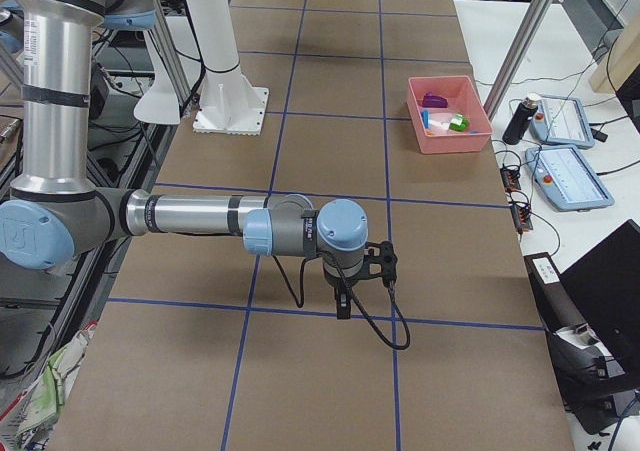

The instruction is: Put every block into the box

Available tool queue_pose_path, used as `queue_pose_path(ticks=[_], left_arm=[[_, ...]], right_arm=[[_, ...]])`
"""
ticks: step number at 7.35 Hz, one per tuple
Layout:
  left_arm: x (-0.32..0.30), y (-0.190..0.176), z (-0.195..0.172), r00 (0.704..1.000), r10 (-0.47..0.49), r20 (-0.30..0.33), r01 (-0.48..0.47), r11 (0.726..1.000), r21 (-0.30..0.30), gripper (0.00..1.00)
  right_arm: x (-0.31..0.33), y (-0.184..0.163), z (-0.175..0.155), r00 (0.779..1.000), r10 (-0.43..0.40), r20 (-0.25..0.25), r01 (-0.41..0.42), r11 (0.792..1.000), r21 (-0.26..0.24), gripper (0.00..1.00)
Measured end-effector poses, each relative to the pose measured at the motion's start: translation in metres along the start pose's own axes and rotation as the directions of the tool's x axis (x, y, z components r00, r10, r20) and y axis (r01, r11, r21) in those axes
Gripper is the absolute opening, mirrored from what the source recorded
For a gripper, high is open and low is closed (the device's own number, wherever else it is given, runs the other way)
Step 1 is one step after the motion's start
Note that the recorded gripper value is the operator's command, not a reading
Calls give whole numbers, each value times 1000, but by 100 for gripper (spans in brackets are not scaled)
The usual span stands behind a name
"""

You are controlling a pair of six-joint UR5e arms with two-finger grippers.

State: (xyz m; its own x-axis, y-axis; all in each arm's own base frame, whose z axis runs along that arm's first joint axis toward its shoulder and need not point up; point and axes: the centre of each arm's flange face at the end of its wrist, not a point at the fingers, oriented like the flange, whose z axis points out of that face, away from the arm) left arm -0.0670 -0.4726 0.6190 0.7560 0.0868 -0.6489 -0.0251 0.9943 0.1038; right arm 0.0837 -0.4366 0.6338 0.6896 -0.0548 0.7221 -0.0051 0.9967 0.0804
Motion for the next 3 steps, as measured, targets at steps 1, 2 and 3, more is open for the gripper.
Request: queue_pose_path(ticks=[1,2,3], left_arm=[[0,0,0,1000,-1,0,1,1000,-1,100],[0,0,1,1000,-2,0,2,1000,-1,100],[0,0,0,1000,-2,0,2,1000,-1,100]], right_arm=[[1,0,0,1000,2,0,-2,1000,1,100],[1,0,0,1000,2,0,-2,1000,1,100],[1,0,-1,1000,2,0,-2,1000,1,100]])
